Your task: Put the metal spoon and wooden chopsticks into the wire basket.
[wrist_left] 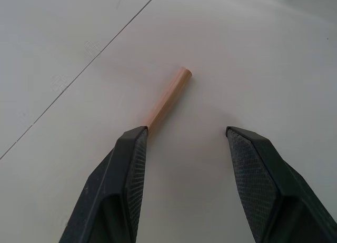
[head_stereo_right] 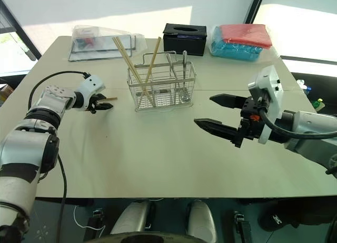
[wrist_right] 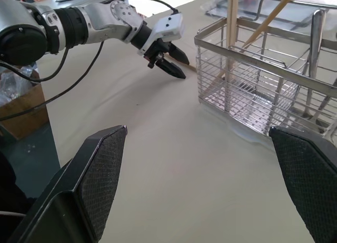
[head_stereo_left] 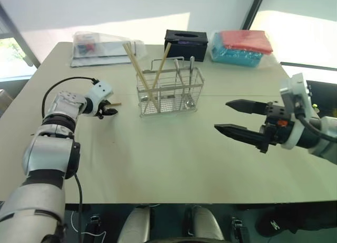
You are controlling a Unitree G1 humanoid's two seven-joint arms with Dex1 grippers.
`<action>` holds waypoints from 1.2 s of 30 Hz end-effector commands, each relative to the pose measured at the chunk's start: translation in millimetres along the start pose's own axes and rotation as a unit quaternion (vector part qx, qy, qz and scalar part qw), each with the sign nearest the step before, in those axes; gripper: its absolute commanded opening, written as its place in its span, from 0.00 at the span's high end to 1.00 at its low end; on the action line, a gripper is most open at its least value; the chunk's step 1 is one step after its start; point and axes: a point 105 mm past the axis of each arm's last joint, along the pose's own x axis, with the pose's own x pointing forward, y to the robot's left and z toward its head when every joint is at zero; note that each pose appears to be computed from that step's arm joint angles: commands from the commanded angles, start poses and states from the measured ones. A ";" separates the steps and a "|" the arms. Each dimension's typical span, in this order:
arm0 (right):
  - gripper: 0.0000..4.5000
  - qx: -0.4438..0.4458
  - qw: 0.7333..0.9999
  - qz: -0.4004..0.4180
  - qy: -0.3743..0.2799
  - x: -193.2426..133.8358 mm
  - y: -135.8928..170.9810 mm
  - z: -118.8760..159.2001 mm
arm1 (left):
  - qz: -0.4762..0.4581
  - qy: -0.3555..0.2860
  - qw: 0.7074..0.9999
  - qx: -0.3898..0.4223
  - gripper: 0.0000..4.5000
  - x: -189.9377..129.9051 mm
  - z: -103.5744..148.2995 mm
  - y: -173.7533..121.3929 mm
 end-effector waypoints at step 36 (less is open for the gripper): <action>0.00 -0.010 0.999 -0.050 -0.014 -11.8 -0.5 6.7 | 0.066 0.029 0.997 -0.034 0.44 -3.2 -11.7 15.0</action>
